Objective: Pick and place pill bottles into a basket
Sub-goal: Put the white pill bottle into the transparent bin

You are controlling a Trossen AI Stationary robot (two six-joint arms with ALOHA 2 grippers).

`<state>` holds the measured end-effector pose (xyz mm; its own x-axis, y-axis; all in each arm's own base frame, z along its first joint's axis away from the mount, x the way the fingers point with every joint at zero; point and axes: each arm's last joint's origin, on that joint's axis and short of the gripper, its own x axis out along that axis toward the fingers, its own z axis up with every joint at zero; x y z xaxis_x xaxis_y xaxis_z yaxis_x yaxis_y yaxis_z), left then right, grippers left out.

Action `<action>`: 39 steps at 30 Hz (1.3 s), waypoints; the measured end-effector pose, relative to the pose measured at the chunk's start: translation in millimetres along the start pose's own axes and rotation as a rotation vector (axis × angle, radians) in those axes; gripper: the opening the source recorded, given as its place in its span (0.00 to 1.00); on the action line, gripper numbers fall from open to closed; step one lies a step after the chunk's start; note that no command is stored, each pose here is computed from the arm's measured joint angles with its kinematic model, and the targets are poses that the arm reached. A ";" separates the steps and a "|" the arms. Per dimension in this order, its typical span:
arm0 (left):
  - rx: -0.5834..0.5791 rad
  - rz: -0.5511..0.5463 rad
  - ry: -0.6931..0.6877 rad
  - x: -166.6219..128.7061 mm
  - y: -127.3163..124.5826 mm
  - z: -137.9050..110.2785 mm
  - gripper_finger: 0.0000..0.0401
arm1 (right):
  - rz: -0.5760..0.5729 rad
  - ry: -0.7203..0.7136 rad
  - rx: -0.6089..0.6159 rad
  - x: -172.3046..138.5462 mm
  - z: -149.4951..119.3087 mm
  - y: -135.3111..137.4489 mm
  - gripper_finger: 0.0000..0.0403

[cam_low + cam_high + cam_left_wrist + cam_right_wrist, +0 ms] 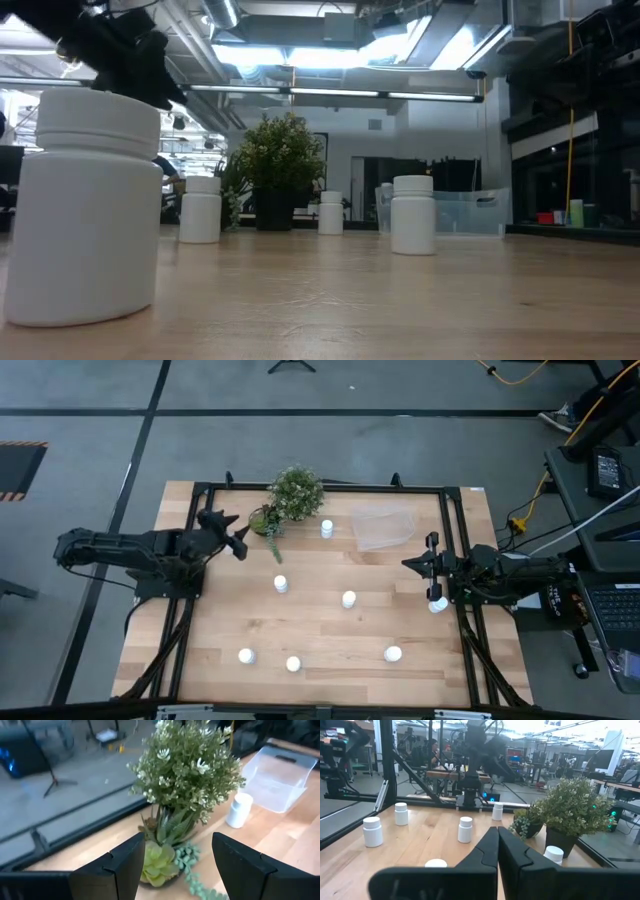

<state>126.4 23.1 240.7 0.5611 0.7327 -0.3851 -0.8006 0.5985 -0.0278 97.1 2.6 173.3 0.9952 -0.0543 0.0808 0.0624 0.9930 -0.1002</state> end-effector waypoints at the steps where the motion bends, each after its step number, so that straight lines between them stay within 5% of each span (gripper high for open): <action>1: 0.003 0.011 0.027 -0.3 -1.9 4.2 0.56 | 0.000 0.000 0.000 0.0 -0.1 0.0 0.01; 8: 0.009 0.123 0.205 0.6 -12.1 20.7 0.56 | 0.001 0.001 0.017 0.0 -0.1 0.0 0.01; 20: 0.003 0.270 0.544 12.0 -10.9 8.7 0.56 | 0.002 0.003 0.026 0.0 -0.3 0.1 0.01; 39: -0.017 0.398 0.748 24.0 9.7 -24.2 0.56 | 0.002 0.004 0.026 0.0 -0.4 0.1 0.01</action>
<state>127.0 38.6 208.9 -0.0449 0.4768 -0.8779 -0.9153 0.3325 0.2274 97.2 2.6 172.9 0.9957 -0.0532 0.0763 0.0589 0.9955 -0.0747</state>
